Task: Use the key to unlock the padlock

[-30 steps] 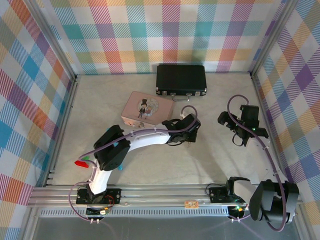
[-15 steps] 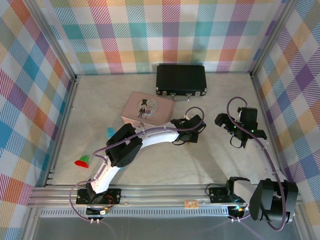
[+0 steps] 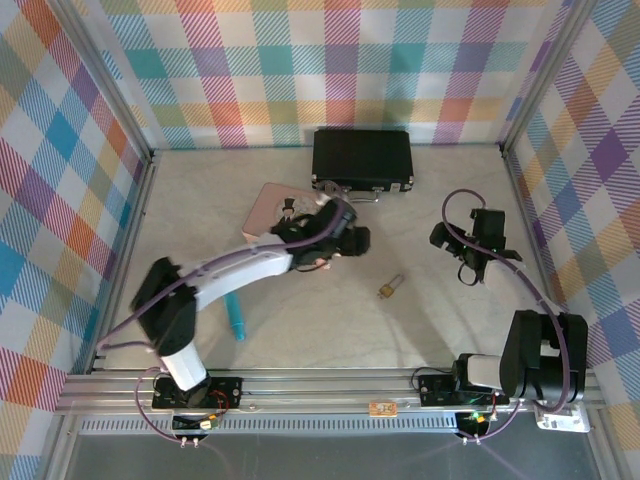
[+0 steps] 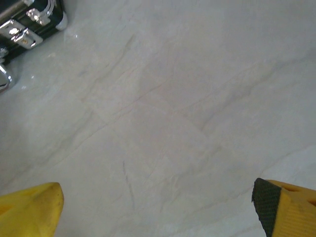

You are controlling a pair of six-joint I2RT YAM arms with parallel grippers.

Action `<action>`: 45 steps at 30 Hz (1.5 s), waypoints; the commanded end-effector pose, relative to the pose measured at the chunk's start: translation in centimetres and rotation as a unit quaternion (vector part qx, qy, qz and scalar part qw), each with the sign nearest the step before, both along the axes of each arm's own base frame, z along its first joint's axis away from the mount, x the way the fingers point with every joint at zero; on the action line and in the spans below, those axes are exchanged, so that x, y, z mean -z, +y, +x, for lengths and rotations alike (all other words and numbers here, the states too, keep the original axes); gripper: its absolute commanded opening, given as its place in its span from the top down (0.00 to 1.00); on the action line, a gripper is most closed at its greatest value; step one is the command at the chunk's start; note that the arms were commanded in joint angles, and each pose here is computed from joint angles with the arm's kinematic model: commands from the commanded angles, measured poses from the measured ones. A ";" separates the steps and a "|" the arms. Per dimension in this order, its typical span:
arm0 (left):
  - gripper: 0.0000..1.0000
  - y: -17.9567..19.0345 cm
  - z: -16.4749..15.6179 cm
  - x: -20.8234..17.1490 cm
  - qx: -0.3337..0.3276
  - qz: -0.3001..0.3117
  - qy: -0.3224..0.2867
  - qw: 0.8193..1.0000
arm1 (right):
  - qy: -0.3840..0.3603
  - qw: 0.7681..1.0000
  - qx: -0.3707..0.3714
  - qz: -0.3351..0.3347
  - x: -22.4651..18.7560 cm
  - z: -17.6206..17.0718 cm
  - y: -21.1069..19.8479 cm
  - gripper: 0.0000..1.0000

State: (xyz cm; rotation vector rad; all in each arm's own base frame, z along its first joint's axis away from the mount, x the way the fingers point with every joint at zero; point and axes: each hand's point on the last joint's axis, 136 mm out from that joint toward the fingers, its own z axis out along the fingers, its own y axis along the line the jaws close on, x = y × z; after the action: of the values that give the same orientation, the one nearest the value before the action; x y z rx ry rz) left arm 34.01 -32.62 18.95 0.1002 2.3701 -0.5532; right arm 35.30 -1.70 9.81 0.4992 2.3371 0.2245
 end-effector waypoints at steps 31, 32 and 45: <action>0.00 38.1 1.9 7.1 -0.409 0.277 -0.178 0.851 | -0.216 0.958 -0.098 -0.162 0.7 4.4 2.7 0.01; 0.00 37.8 2.4 6.8 -0.399 0.272 -0.196 0.853 | -0.216 0.958 -0.098 -0.161 0.6 4.4 2.7 0.01; 0.00 33.5 4.7 8.9 -0.271 0.192 -0.233 0.914 | -0.216 0.958 -0.098 -0.161 0.6 4.4 2.6 0.01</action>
State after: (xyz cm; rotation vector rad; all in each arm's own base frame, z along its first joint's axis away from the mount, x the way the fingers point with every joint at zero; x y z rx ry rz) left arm 37.57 1.88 9.16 -0.2927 1.9155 0.2526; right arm 38.94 1.13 7.72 0.0381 1.9894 0.0358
